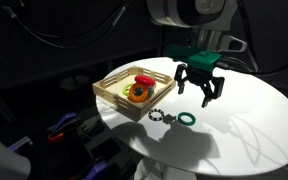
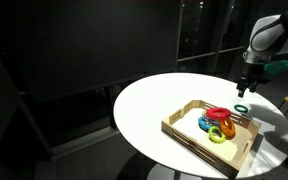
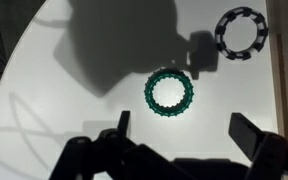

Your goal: Put the green ring in the box.

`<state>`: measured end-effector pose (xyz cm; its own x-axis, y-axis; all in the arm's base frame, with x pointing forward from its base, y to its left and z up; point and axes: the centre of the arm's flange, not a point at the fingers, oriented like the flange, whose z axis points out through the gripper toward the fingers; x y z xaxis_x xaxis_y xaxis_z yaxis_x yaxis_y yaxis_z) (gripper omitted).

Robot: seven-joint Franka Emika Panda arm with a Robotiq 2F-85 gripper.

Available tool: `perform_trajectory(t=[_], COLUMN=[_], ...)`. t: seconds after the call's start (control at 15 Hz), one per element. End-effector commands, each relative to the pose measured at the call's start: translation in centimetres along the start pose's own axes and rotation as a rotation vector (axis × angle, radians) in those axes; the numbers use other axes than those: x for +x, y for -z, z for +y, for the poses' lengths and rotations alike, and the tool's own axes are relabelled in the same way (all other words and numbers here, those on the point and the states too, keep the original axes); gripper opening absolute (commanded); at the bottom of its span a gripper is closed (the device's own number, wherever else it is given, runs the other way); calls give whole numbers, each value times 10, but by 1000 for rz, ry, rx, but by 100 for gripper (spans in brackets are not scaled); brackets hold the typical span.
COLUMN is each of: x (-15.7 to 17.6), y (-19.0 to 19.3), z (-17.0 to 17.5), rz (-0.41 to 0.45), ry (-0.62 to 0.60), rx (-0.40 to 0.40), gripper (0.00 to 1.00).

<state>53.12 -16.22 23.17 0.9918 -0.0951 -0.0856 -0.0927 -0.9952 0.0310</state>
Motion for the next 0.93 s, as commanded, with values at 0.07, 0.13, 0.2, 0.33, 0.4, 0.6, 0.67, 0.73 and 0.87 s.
perform_trajectory(t=[0.07,0.13,0.2,0.33,0.4,0.6,0.67,0.73,0.87], x=[13,14,14,14,14,14,14,13,14], y=[-26,-30,-34,-40,-44,-53,-55,-57,-61], z=[1,2,3,4,6,10,11,12,13], rz=[-7,-10,-12,-14,-14,-14,-12,-11,-9], ry=[-50,-55,-58,-69,-74,-82,-86,-91,-100], rx=[4,3,1,0,2,11,16,22,34], gripper=[100,100,100,100,100,100,100,100,100])
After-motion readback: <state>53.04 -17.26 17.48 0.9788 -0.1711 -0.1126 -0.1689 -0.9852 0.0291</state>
